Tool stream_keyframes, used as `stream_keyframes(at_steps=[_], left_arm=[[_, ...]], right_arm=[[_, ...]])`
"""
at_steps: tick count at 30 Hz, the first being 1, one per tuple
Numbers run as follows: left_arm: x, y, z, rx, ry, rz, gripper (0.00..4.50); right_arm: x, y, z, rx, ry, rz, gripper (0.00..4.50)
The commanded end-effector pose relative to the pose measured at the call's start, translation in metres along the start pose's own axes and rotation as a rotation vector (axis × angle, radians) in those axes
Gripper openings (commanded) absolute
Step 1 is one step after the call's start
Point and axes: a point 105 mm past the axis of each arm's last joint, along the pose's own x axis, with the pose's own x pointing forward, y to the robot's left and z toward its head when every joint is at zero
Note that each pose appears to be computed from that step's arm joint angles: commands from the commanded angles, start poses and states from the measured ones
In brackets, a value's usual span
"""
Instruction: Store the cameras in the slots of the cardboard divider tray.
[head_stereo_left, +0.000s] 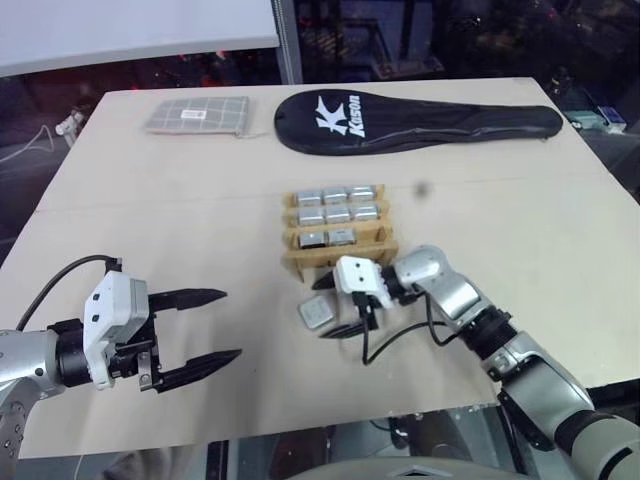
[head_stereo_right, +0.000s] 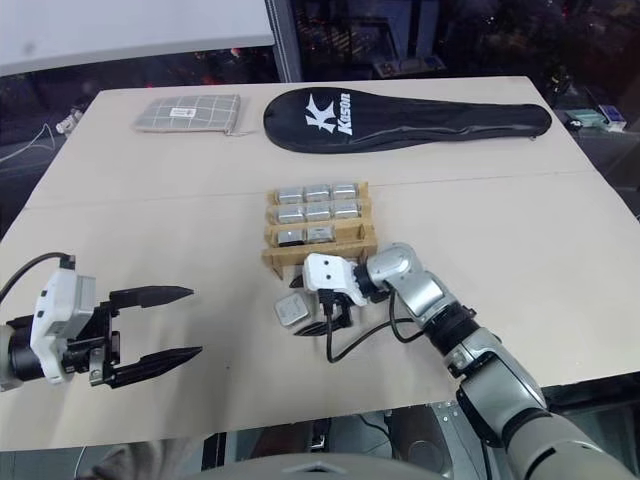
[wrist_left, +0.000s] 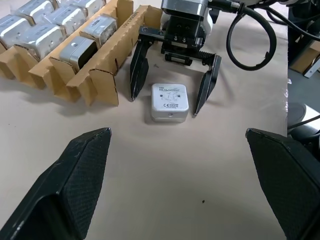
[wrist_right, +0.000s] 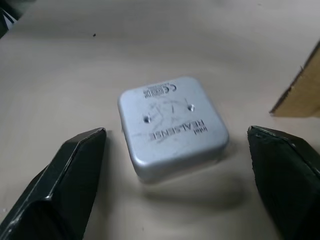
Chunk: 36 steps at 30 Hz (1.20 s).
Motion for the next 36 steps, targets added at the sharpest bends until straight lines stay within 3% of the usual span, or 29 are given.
stream_keyframes(at_steps=[1,4,14,22,25,36], left_arm=[[-0.001,0.002,0.006,0.043,-0.006,0.013,4.5],[-0.001,0.003,0.005,0.041,-0.005,0.003,4.5],[0.042,0.025,0.012,-0.048,-0.132,-0.033,4.5],[0.106,0.055,0.044,-0.201,-0.322,-0.181,4.5],[0.121,0.053,0.048,-0.201,-0.316,-0.258,4.5],[0.124,0.069,0.07,-0.227,-0.356,-0.31,4.5]], right_arm=[[-0.001,0.0,0.015,-0.045,-0.049,0.002,3.23],[-0.005,0.001,0.016,-0.058,-0.052,-0.01,1.88],[-0.059,-0.004,0.053,-0.216,-0.127,-0.247,1.88],[-0.088,-0.007,0.066,-0.751,0.09,-0.456,1.88],[-0.089,-0.011,0.069,-0.868,0.12,-0.519,1.88],[-0.083,-0.021,0.087,-1.01,0.085,-0.63,1.88]])
